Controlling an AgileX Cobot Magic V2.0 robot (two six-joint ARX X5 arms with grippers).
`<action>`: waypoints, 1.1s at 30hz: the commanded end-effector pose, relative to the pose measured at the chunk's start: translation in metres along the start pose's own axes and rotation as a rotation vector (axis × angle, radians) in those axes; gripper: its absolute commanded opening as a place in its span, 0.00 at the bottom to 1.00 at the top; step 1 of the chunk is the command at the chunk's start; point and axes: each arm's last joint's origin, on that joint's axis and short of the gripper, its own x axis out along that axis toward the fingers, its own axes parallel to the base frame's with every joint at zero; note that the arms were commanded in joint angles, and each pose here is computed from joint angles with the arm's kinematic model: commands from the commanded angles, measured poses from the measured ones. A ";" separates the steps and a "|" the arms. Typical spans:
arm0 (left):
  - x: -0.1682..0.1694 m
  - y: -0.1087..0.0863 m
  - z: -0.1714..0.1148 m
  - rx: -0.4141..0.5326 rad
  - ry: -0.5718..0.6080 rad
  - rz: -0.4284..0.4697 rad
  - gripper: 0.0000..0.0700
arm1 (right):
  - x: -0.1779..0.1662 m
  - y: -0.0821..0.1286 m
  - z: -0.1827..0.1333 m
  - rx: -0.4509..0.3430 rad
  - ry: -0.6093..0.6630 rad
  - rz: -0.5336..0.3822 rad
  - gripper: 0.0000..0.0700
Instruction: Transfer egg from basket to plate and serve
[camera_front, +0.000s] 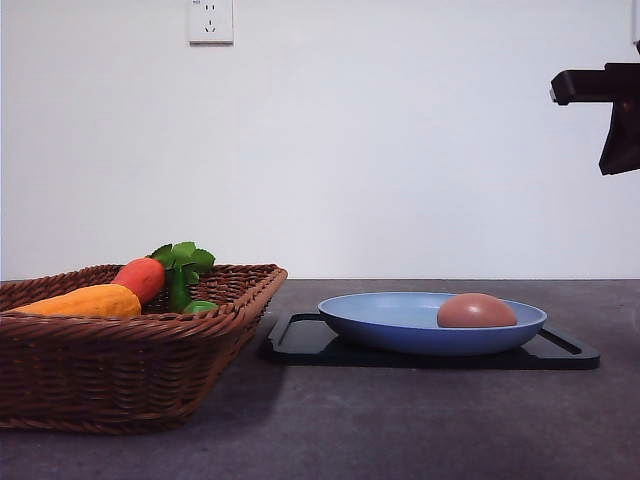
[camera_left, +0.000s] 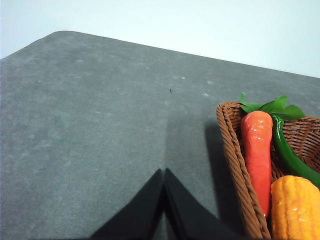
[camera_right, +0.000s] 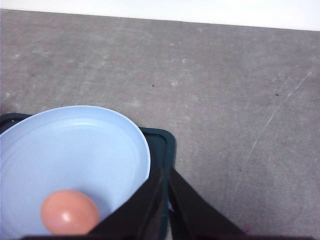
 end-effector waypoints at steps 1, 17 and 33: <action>0.002 0.001 -0.008 -0.004 0.045 0.001 0.00 | 0.000 0.001 0.003 0.017 -0.015 0.004 0.00; 0.002 0.001 -0.007 -0.005 0.034 -0.001 0.00 | -0.050 -0.031 0.003 -0.008 -0.246 -0.093 0.00; 0.002 0.001 -0.007 -0.005 0.033 -0.001 0.00 | -0.050 -0.063 -0.074 0.025 -0.363 -0.029 0.00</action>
